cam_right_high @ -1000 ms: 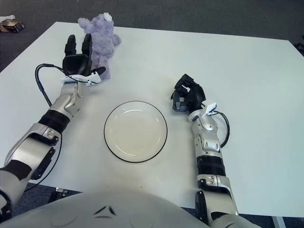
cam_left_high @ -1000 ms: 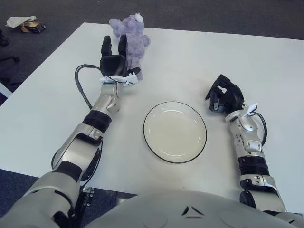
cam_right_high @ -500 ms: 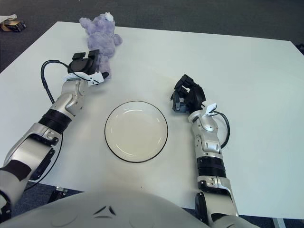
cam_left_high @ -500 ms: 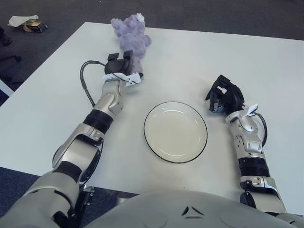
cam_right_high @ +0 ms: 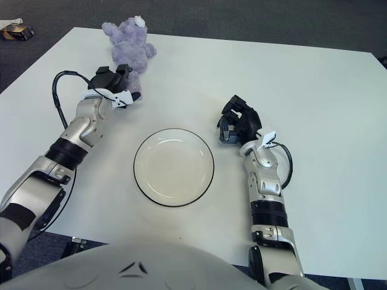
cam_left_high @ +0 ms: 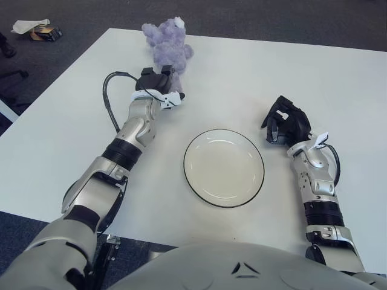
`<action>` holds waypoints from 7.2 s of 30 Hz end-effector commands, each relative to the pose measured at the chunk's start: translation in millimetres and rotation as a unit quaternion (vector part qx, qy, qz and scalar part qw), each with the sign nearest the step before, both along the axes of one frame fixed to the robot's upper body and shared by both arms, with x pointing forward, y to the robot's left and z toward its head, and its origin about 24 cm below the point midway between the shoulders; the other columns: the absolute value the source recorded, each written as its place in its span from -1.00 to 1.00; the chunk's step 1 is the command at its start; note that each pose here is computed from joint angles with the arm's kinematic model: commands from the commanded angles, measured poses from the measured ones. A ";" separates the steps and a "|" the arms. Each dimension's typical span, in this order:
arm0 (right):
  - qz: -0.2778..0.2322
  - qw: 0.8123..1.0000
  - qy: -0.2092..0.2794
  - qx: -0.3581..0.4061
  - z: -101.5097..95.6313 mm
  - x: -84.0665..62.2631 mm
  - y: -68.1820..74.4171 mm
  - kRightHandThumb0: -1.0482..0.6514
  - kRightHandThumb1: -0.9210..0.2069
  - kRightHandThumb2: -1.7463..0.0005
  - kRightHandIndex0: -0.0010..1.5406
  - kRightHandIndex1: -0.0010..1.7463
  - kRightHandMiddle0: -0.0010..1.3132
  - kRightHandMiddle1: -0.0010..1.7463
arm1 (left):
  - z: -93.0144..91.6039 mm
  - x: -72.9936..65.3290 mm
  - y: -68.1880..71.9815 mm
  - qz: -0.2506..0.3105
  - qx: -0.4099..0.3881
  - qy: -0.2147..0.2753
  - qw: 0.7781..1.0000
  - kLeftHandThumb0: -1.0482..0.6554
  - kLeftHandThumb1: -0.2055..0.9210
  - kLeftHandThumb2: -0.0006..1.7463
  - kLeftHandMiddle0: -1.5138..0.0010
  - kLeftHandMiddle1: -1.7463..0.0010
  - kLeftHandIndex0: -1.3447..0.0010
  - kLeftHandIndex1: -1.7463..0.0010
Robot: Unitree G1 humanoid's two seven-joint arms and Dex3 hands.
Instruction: Put the doll into the plate.
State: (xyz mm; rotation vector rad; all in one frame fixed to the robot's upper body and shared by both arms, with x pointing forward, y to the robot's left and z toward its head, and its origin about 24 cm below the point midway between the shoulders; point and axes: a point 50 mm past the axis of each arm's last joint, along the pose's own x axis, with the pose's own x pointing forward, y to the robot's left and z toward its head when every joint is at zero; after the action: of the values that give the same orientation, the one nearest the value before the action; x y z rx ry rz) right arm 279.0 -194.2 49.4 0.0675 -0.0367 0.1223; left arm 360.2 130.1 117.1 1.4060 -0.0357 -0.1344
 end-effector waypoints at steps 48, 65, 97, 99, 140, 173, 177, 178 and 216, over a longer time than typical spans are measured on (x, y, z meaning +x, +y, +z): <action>0.023 0.997 0.074 -0.002 -25.9 -20.0 -1.1 0.22 0.34 -0.71 -0.21 1.00 -0.09 1.00 | -43.8 4.9 17.7 -0.079 0.153 -0.005 0.985 -0.72 0.46 -0.08 1.00 -0.05 1.00 -0.45; 0.027 0.997 0.072 -0.001 -24.7 -20.2 -0.6 0.22 0.35 -0.72 -0.20 1.00 -0.09 1.00 | -66.9 9.0 35.6 -0.107 0.219 -0.004 0.970 0.12 -0.22 0.50 0.16 -0.64 0.10 -0.98; 0.030 0.997 0.073 -0.005 -24.4 -21.1 -0.7 0.22 0.33 -0.71 -0.21 1.00 -0.09 1.00 | -71.3 -0.5 43.7 -0.183 0.154 -0.067 0.969 0.23 -0.79 1.00 -0.23 -0.91 -0.03 -1.00; 0.030 0.997 0.073 -0.005 -24.2 -21.2 -0.7 0.22 0.33 -0.71 -0.21 1.00 -0.10 1.00 | -70.6 -0.7 42.6 -0.187 0.149 -0.069 0.968 0.23 -0.80 1.00 -0.25 -0.88 -0.04 -1.00; 0.034 0.993 0.107 -0.035 -23.6 -24.9 1.5 0.22 0.33 -0.70 -0.21 1.00 -0.09 0.99 | -56.1 -60.7 11.8 -0.483 -0.006 -0.415 0.771 -0.36 -0.16 0.58 -0.86 -1.00 0.02 -1.00; 0.036 0.989 0.123 -0.068 -26.9 -24.1 -0.9 0.22 0.28 -0.67 -0.24 1.00 -0.13 1.00 | -55.3 -56.3 18.8 -0.468 -0.013 -0.387 0.794 -0.32 -0.02 0.47 -0.69 -1.00 0.12 -1.00; 0.038 0.989 0.122 -0.076 -27.3 -23.9 -1.2 0.22 0.28 -0.67 -0.24 1.00 -0.13 1.00 | -50.9 -47.9 24.4 -0.443 -0.007 -0.337 0.831 -0.33 -0.07 0.51 -0.72 -1.00 0.09 -1.00; 0.039 0.989 0.122 -0.078 -27.5 -23.8 -1.4 0.22 0.28 -0.67 -0.24 1.00 -0.13 1.00 | -49.3 -45.2 26.5 -0.432 -0.005 -0.326 0.841 -0.34 -0.08 0.52 -0.72 -1.00 0.08 -1.00; 0.042 0.986 0.128 -0.103 -31.8 -24.1 -6.7 0.22 0.24 -0.65 -0.26 1.00 -0.15 1.00 | 36.8 1.9 52.1 -0.222 -0.105 -0.094 0.965 0.11 -0.18 0.60 0.00 -1.00 0.33 -0.99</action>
State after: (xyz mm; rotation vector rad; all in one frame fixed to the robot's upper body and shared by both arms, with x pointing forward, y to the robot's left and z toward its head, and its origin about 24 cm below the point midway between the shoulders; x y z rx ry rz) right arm 271.7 -190.5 55.8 -0.0922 0.0340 0.2198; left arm 364.0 178.9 158.3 1.2559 -0.5858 -0.3508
